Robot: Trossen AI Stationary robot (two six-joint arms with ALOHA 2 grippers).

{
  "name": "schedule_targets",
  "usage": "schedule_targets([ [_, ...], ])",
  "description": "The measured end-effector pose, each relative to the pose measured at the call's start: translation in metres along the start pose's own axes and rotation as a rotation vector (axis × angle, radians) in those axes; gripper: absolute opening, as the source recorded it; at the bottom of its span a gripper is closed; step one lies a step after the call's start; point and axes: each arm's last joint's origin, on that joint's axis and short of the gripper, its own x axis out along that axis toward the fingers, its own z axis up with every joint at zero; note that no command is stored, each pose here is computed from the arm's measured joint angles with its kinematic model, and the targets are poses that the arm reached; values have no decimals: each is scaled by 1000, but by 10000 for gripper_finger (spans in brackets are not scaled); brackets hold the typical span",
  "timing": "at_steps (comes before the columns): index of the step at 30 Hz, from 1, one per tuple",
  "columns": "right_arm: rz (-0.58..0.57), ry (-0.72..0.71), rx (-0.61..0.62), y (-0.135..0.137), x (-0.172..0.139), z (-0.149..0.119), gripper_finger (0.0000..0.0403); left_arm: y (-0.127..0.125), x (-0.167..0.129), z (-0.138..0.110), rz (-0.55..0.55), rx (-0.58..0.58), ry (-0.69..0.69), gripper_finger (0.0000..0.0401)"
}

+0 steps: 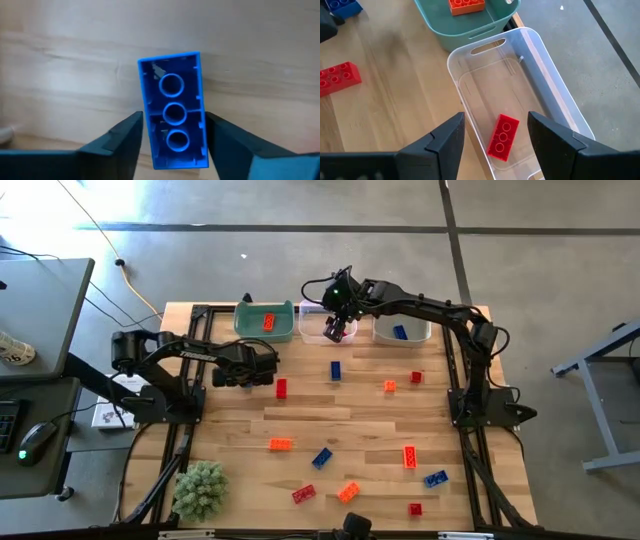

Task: Sort & place blocks by color
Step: Put the blue game piece into the gray bin

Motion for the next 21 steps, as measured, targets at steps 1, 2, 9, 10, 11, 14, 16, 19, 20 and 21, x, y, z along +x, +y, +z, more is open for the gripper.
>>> schedule_targets([
  [1,0,0,1,0,0,0,204,0,0,0,-2,24,-2,176],
  [2,0,0,2,0,0,0,204,0,0,0,-1,51,-5,163],
  [9,0,0,5,0,0,0,204,0,0,1,-4,232,-6,110],
  [10,0,0,5,0,0,0,204,0,-1,1,-13,266,-4,110],
  [11,0,0,6,0,0,0,204,0,-2,1,-21,298,-2,110],
  [14,33,11,6,1,0,-1,204,0,-5,0,-60,381,17,114],
  [16,88,19,6,3,0,-2,204,0,-10,-2,-117,450,55,116],
  [19,175,26,37,6,0,-3,204,0,-17,-1,-194,542,66,115],
  [20,200,29,62,7,-1,-4,204,0,-20,-1,-217,568,58,114],
  [21,226,30,84,8,-1,-4,204,0,-22,-1,-238,596,47,113],
])
